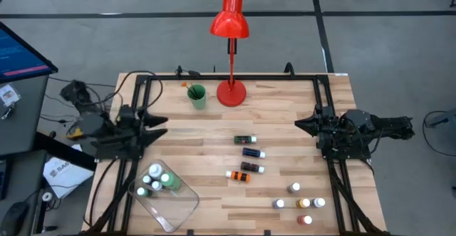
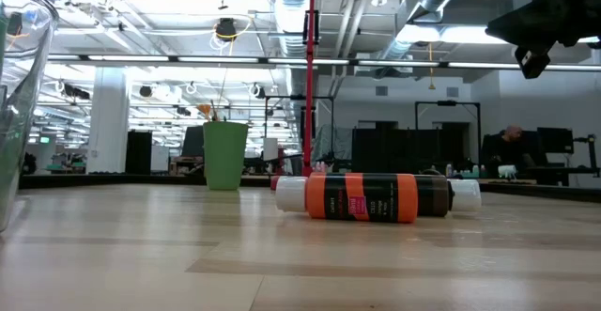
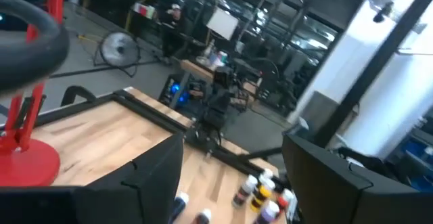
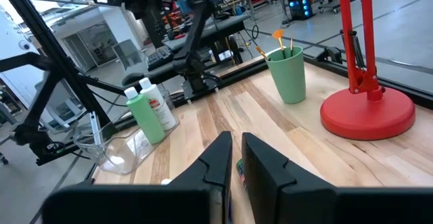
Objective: Pick & Place Paint Supplies
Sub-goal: Put the green coloring bottle into the transparent bin
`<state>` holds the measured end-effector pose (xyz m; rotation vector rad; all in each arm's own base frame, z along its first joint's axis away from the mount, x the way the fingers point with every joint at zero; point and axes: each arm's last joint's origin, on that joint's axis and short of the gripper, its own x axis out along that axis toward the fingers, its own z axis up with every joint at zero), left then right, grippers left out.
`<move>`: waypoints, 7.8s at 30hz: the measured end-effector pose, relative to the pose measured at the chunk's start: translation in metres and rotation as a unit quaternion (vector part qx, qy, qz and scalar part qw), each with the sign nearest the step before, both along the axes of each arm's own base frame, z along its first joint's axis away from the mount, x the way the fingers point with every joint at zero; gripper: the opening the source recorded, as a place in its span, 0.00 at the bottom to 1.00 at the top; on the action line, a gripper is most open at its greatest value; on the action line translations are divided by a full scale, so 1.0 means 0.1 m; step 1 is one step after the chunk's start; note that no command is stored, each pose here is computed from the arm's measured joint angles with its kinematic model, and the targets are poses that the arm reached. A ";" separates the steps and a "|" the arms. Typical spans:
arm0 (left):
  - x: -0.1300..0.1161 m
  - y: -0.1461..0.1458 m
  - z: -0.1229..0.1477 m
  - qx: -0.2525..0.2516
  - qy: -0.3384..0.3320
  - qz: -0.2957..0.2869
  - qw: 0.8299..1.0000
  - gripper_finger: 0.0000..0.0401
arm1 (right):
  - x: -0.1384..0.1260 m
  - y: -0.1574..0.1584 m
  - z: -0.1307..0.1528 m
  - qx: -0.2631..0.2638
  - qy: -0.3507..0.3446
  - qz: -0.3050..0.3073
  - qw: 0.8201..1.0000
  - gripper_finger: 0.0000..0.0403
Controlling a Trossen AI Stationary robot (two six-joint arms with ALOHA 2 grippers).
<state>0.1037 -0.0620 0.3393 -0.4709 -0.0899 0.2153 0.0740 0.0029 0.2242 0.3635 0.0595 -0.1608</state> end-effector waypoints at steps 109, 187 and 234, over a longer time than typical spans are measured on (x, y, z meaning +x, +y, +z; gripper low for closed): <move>3.15 0.92 -1.95 0.177 0.443 -0.190 0.858 0.71 | 0.00 0.00 0.00 0.000 0.000 0.000 1.000 0.08; 2.44 0.43 -1.46 0.096 0.529 -0.221 0.813 0.66 | 0.00 0.00 0.00 0.000 0.000 0.000 1.000 0.08; 2.70 0.38 -1.94 0.126 0.618 -0.256 0.733 0.26 | 0.00 0.00 0.00 0.000 0.000 0.000 1.000 0.08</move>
